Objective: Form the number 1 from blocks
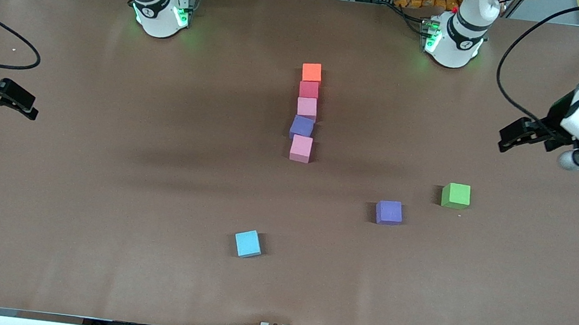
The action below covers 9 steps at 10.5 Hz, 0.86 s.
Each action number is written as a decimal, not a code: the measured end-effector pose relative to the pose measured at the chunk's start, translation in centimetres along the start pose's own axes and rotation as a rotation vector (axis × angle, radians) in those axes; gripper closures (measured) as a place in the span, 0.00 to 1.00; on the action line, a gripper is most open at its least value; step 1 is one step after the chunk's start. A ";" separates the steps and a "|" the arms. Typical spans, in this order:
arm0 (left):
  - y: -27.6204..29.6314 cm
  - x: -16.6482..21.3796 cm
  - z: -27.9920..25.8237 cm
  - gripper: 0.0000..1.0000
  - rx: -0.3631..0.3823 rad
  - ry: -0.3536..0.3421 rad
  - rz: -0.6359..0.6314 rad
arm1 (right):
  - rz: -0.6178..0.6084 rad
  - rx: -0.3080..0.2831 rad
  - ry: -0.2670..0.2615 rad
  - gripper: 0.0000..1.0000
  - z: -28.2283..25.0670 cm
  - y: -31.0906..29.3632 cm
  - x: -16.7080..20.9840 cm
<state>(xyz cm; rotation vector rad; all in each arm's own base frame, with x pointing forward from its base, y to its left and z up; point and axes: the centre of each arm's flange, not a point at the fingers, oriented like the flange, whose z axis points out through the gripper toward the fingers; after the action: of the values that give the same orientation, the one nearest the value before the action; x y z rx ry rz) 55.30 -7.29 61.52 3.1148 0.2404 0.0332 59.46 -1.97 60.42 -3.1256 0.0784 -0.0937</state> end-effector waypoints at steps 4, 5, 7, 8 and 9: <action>-1.3 -2.0 -4.1 0.00 -0.016 0.056 -0.004 | 0.005 -0.001 0.000 0.00 0.0 0.7 0.0; -1.1 -2.2 -4.3 0.00 -0.016 0.057 0.009 | 0.004 0.000 0.000 0.00 0.0 0.6 0.0; -1.1 -2.4 -4.1 0.00 -0.009 0.037 0.060 | 0.002 0.000 0.000 0.00 0.0 0.5 0.0; -1.1 -2.5 -4.0 0.00 -0.007 0.029 0.079 | 0.002 0.000 0.000 0.00 0.0 0.5 0.0; -1.1 -2.6 -3.9 0.00 -0.004 0.019 0.097 | 0.002 0.000 0.000 0.00 0.0 0.5 0.1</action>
<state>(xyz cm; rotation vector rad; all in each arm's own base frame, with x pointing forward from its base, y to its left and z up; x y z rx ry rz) 52.47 -6.58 65.34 3.1205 0.0900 0.0640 59.49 -2.47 60.41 -3.1256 0.0810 -0.0939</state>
